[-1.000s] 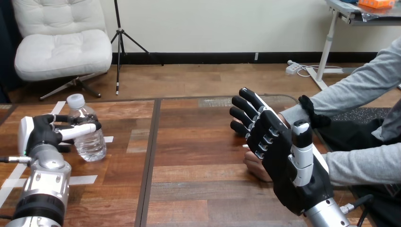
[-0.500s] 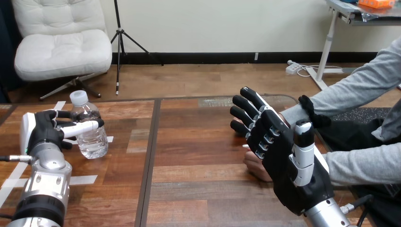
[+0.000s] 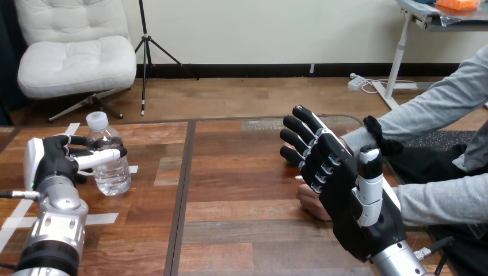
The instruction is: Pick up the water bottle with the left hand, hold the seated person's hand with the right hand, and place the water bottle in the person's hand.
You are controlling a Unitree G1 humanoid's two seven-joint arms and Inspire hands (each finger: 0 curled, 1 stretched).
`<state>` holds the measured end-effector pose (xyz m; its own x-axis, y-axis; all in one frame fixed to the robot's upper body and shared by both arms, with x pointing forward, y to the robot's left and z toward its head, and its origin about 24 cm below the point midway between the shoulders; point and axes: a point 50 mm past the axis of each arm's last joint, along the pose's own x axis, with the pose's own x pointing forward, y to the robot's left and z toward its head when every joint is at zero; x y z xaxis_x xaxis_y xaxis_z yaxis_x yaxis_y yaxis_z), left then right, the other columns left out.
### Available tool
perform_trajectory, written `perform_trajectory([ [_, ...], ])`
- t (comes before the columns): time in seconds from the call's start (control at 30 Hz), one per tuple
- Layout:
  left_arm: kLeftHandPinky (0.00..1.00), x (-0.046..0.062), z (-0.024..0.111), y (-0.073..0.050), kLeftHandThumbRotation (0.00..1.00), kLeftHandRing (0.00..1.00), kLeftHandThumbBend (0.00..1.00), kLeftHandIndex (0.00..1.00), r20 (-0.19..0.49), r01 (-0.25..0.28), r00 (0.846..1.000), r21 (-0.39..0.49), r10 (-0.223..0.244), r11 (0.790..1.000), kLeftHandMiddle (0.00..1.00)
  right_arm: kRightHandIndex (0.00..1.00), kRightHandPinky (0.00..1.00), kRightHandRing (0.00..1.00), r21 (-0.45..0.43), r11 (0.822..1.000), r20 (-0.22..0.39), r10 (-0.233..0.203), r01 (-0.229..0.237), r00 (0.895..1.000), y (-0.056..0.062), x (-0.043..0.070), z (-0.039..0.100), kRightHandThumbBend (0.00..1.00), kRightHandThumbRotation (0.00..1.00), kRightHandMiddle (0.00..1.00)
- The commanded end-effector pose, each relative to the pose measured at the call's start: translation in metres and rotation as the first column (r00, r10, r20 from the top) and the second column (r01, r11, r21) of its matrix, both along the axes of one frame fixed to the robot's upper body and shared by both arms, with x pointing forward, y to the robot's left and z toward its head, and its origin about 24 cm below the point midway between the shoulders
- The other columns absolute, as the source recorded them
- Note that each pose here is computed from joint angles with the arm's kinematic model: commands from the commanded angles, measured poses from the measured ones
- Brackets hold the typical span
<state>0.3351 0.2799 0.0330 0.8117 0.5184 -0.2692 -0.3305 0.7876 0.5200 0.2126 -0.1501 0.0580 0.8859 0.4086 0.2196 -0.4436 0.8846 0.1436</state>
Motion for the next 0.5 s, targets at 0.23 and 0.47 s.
perform_trajectory([
  [0.23,0.35,0.0117,0.0247,0.0009,0.00,0.41,0.76,0.50,0.118,0.021,0.992,0.081,-0.031,0.996,0.47,0.96,0.95,0.96,0.013,1.000,0.086,0.007,-0.008,0.996,0.0028,0.0047,0.0177,1.00,1.00,0.96],
  [0.47,0.36,0.0110,0.0243,0.0009,0.00,0.41,0.77,0.50,0.137,0.025,0.990,0.094,-0.037,0.995,0.46,0.96,0.95,0.96,0.014,1.000,0.083,0.004,-0.005,0.997,0.0030,0.0055,0.0172,1.00,1.00,0.96],
])
